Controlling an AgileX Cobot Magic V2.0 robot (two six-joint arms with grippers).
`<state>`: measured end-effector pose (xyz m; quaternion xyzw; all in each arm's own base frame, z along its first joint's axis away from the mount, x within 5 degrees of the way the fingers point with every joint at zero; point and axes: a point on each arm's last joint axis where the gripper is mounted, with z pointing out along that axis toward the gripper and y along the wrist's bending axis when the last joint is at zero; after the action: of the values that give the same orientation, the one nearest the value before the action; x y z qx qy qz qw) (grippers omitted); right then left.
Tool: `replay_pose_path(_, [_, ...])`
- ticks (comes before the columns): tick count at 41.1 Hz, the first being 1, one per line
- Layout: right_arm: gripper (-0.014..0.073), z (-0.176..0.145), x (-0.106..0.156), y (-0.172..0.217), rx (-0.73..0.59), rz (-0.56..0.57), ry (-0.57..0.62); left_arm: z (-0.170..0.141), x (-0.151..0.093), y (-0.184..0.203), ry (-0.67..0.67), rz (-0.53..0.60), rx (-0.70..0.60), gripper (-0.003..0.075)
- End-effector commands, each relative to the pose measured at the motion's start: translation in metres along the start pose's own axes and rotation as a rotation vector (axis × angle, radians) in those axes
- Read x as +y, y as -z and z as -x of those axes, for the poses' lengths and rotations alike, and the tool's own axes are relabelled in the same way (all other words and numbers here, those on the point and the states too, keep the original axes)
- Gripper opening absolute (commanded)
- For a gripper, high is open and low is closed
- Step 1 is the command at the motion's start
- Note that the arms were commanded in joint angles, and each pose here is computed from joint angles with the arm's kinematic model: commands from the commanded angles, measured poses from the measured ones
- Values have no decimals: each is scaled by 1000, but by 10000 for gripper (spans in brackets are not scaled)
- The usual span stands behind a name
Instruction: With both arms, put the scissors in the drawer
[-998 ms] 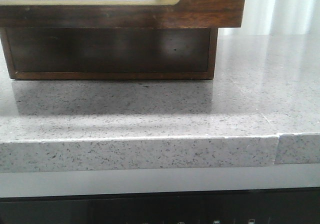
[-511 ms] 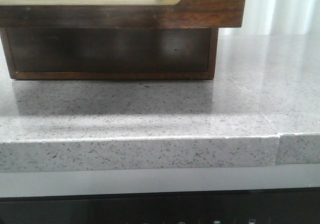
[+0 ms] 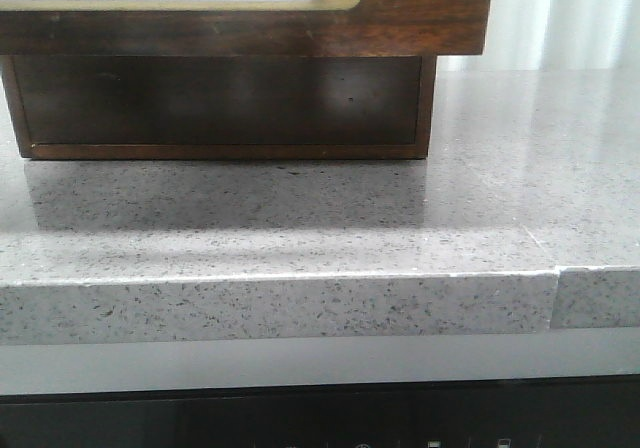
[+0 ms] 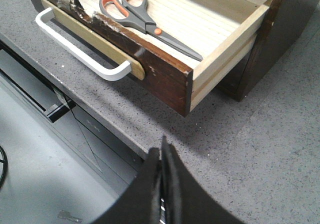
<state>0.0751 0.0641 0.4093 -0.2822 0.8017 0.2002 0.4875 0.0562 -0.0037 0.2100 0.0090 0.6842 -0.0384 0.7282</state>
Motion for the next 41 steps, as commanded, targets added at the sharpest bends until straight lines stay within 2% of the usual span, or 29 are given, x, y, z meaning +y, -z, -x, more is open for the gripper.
replay_pose_path(1, [-69, 12, -1, 6, -96, -13, 8, 0, 0, 1, 12, -9, -76, -20])
replay_pose_path(9, [-69, 7, -2, 5, -99, -30, 21, 0, 0, 1, 12, -9, -76, -20])
replay_pose_path(12, [-69, 0, -10, 5, -134, -110, 38, 0, 0, 1, 12, -9, -76, -20])
replay_pose_path(16, [-69, -15, -22, 6, -247, -255, 25, 0, 0, 1, 12, -9, -76, -20])
replay_pose_path(23, [-69, -64, -33, 11, -438, -485, -3, 0, 0, 1, 12, -9, -76, -20])
replay_pose_path(28, [-69, -106, -35, 4, -495, -596, -12, 0, 0, 1, 12, -9, -76, -20])
replay_pose_path(33, [-69, -145, -38, -11, -508, -646, -19, 0, 0, 1, 12, -9, -76, -20])
replay_pose_path(41, [-69, -186, -41, -30, -551, -676, -10, 0, 0, 1, 12, -9, -76, -20])
